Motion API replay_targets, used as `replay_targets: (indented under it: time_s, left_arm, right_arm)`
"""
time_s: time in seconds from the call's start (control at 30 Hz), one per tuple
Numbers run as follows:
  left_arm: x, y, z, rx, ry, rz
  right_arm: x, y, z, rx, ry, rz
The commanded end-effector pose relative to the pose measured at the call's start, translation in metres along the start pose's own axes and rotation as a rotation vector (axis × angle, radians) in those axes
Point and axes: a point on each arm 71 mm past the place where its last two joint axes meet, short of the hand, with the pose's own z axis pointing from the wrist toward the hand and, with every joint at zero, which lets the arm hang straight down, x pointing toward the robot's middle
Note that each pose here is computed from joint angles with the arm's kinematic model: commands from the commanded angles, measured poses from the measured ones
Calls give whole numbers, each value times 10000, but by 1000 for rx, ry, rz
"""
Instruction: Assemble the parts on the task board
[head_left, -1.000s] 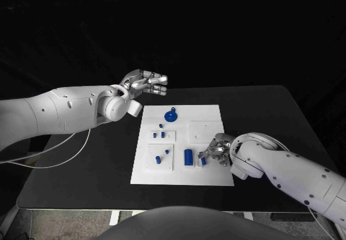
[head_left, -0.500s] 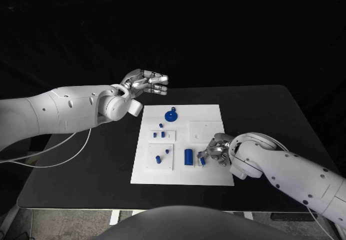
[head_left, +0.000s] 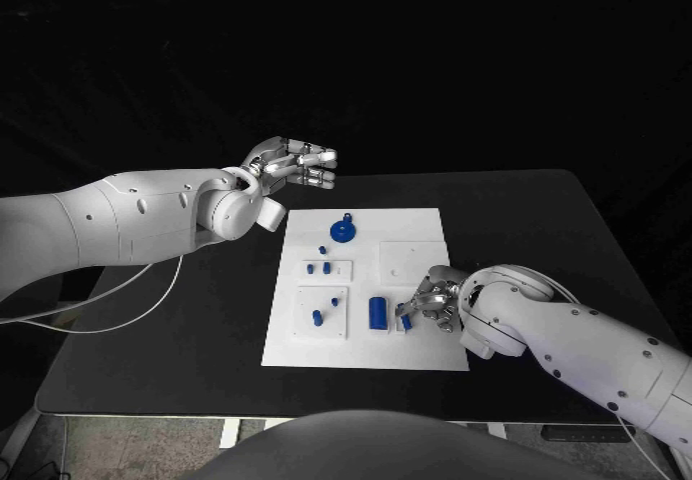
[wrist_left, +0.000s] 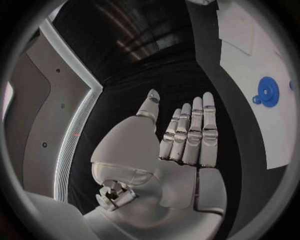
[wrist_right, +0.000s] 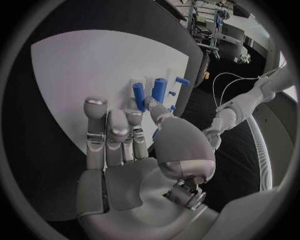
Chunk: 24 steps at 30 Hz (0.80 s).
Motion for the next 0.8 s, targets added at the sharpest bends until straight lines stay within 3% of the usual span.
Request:
replay_targets:
  time_s: [0.03,0.8]
  left_arm:
    - [16,-11,6,7,14,-13]
    - [16,-9,10,5,18,-12]
  right_arm:
    - [42,14,1,-6,20,-17]
    - [50,32,-15,-23,22,-21]
